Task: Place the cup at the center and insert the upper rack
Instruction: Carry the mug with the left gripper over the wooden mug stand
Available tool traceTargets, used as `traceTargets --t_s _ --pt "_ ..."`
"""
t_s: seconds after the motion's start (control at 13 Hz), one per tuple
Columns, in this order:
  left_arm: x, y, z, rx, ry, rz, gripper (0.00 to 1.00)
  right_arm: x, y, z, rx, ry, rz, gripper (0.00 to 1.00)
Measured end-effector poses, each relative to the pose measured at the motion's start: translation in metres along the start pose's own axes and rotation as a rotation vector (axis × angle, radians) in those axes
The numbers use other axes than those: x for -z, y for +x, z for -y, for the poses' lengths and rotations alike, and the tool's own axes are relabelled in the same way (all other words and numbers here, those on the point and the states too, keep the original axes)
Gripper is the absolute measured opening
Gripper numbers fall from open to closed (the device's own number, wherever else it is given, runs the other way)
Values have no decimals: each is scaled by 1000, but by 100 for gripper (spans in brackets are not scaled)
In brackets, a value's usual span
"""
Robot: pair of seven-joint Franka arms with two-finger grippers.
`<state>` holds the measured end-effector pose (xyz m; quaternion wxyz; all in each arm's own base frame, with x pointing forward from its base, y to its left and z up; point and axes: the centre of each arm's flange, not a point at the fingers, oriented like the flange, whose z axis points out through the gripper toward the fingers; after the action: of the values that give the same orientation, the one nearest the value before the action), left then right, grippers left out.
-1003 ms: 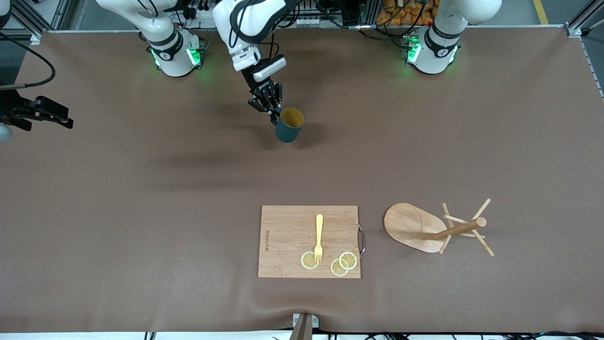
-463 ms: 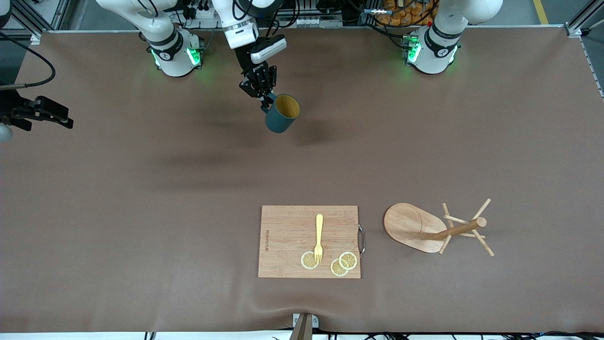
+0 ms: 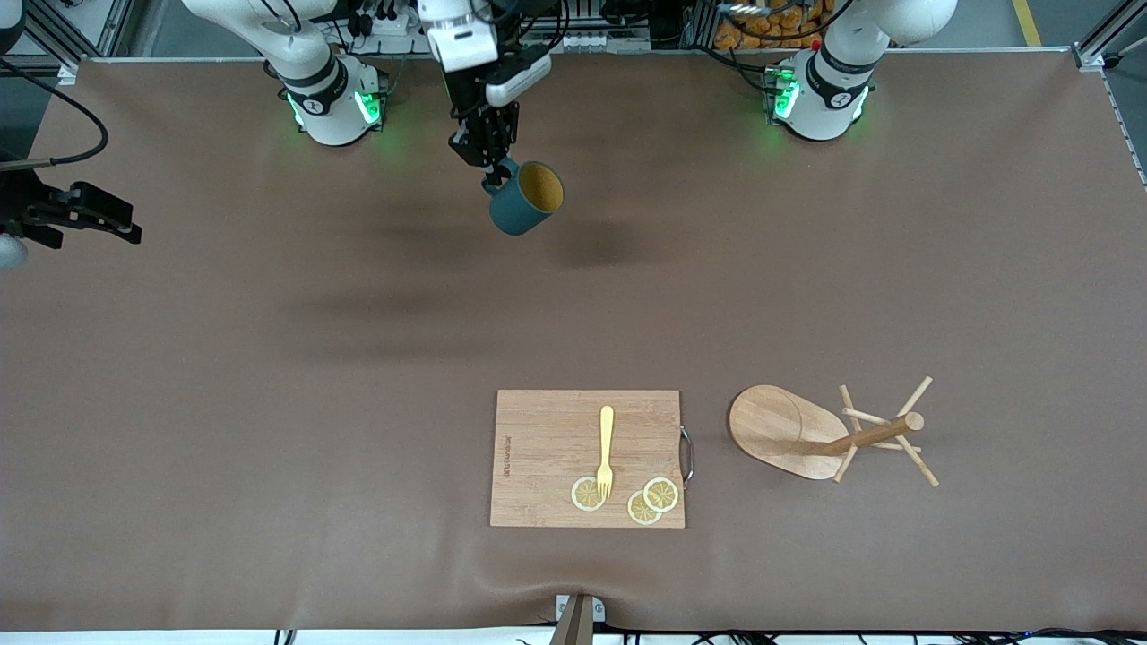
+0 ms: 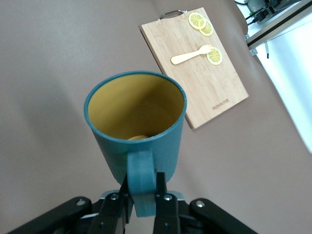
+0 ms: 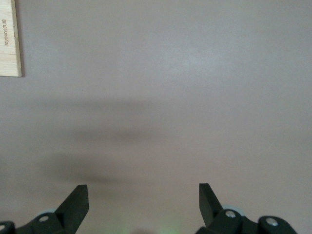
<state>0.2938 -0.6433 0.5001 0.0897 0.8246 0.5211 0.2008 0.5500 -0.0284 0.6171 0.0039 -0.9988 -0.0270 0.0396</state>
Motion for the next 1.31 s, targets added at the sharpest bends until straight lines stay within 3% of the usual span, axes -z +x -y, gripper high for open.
traceTargets --t_s 0.39,0.93,1.31 --pt "59 123 -60 93 42 191 21 2 0 1 3 0 -5 100" --pt "54 308 -120 74 43 441 21 4 0 5 7 -1 -8 100" --pt "28 395 -130 72 28 570 21 5 0 4 5 -1 -10 100"
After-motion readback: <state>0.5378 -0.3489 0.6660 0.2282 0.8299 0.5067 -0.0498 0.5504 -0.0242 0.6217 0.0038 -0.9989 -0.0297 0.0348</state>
